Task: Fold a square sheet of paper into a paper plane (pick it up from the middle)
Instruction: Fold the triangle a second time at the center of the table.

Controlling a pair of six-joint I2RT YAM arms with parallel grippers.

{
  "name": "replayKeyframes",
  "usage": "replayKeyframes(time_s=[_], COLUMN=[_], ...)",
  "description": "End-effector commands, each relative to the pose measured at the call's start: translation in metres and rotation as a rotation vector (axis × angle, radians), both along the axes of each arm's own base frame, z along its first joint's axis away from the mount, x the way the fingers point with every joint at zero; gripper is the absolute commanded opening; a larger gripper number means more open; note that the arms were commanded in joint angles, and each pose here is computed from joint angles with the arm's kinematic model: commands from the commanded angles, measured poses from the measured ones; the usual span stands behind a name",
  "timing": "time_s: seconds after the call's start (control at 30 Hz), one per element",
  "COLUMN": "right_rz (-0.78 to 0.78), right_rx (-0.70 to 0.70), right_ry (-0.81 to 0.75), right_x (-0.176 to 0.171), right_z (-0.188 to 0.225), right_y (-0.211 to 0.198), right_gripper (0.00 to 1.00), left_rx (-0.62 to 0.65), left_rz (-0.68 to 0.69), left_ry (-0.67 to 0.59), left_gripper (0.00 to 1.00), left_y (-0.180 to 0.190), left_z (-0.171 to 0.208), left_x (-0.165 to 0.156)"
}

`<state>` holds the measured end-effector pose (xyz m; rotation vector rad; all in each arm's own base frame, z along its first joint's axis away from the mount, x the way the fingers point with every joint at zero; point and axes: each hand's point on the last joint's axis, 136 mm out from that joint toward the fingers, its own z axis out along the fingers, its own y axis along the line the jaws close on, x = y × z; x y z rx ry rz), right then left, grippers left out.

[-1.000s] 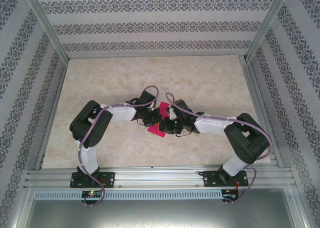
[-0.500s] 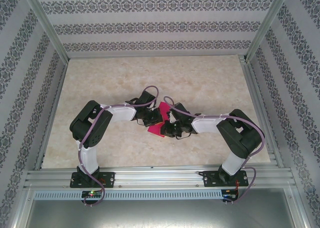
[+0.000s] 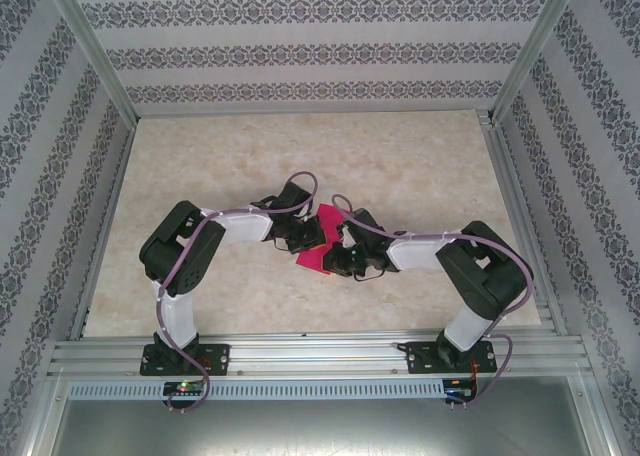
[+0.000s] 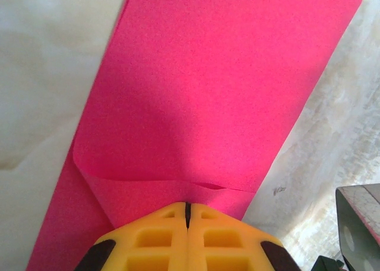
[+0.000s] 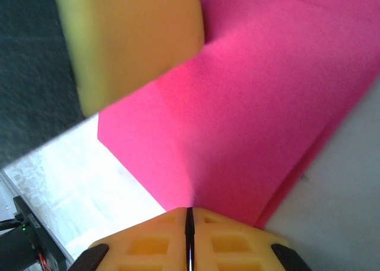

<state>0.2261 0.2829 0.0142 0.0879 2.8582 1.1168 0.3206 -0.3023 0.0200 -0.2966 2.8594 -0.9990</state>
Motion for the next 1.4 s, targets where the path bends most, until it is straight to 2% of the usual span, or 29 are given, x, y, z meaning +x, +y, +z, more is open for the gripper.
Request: replayKeyframes(time_s=[0.0,0.33,0.5,0.6,0.63,0.73,0.9,1.0,1.23,1.37], right_rz=[-0.037,-0.043,-0.098,-0.068,-0.065,-0.115,-0.121,-0.107,-0.122,-0.128], right_rx=[-0.06,-0.053,0.018,0.126,0.121,0.048,0.087,0.072,-0.017,-0.03], right_ry=[0.107,0.132,0.018,-0.034,-0.033,-0.034,0.03,0.067,0.151,0.194], right_x=[-0.024,-0.036,-0.018,-0.009,-0.005,0.007,0.016,0.013,-0.007,-0.016], right_z=[-0.018,-0.017,0.019,0.051,0.054,0.046,0.031,0.018,-0.018,-0.035], right_y=[-0.021,-0.031,-0.027,-0.01,-0.008,-0.011,0.006,0.008,-0.018,-0.023], right_gripper=[0.1,0.1,0.08,0.08,0.07,0.07,0.07,0.07,0.06,0.04], left_rx=[0.11,0.091,0.065,0.063,0.061,0.053,0.045,0.047,0.04,0.003], left_rz=[0.022,0.036,0.041,0.045,0.045,0.048,0.048,0.047,0.034,0.015], left_ry=[0.084,0.092,0.087,0.081,0.082,0.08,0.076,0.077,0.047,-0.032], left_gripper=[0.0,0.0,0.0,0.0,0.0,0.0,0.0,0.0,0.0,0.1], left_y=[0.023,0.022,0.018,0.018,0.018,0.017,0.015,0.015,0.013,0.007], left_z=[-0.033,-0.035,-0.032,-0.031,-0.031,-0.031,-0.028,-0.027,-0.019,0.006], left_x=[-0.014,-0.016,-0.014,-0.013,-0.013,-0.012,-0.01,-0.01,-0.007,0.003])
